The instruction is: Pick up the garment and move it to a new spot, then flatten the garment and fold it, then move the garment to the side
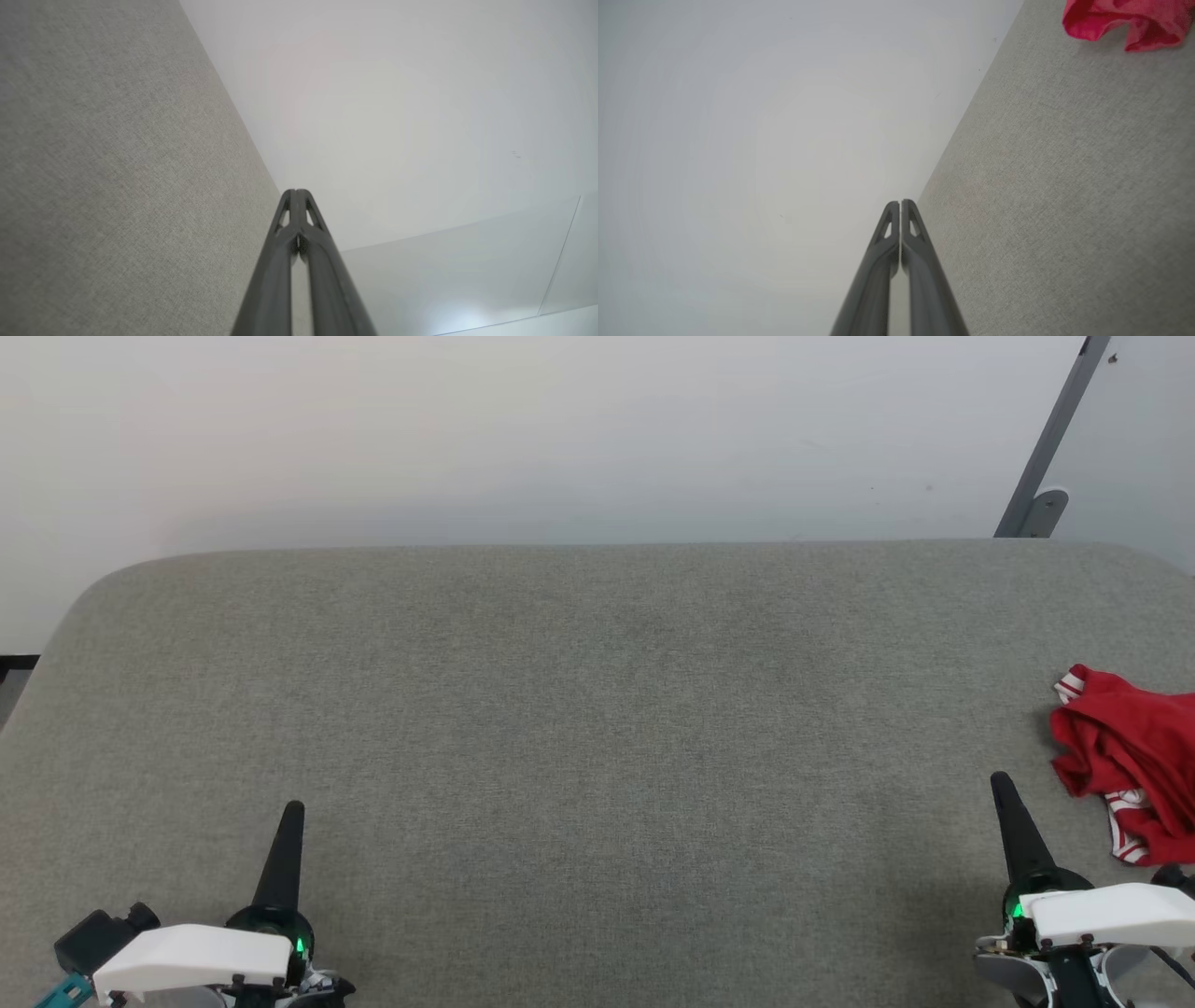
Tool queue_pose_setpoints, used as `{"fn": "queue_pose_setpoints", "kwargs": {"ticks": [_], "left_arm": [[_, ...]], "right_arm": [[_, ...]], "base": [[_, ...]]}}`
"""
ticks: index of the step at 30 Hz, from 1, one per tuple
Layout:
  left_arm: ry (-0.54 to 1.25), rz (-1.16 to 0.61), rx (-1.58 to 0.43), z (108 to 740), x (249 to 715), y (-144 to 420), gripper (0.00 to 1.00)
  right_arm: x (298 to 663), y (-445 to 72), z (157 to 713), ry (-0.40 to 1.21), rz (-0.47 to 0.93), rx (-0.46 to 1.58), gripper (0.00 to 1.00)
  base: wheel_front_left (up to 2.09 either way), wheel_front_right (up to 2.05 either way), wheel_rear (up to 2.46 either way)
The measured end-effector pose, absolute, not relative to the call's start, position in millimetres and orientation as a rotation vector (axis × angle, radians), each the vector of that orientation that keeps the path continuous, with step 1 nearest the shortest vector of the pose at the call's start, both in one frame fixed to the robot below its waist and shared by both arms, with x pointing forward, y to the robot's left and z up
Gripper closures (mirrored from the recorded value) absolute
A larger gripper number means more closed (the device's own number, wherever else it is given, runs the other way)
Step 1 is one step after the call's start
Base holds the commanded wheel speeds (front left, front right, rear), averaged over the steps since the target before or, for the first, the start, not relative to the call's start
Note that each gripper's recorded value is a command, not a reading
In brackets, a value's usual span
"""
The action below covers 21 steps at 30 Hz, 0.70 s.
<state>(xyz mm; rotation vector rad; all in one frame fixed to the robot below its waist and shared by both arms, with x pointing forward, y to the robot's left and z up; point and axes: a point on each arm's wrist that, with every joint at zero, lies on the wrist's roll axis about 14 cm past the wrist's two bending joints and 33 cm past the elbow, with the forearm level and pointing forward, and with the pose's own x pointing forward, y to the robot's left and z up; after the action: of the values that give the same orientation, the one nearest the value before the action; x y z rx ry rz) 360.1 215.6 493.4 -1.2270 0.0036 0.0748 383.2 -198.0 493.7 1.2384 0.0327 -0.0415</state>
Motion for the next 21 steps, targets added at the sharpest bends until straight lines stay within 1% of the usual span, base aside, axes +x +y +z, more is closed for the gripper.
{"fn": "queue_pose_setpoints", "kwargs": {"ticks": [21], "left_arm": [[0.006, 0.051, -1.396, 497, 373, 209, 1.0]], "right_arm": [[386, -199, 499, 0.024, -0.027, 1.398, 1.0]], "base": [[0.0, 0.0, 0.0]]}}
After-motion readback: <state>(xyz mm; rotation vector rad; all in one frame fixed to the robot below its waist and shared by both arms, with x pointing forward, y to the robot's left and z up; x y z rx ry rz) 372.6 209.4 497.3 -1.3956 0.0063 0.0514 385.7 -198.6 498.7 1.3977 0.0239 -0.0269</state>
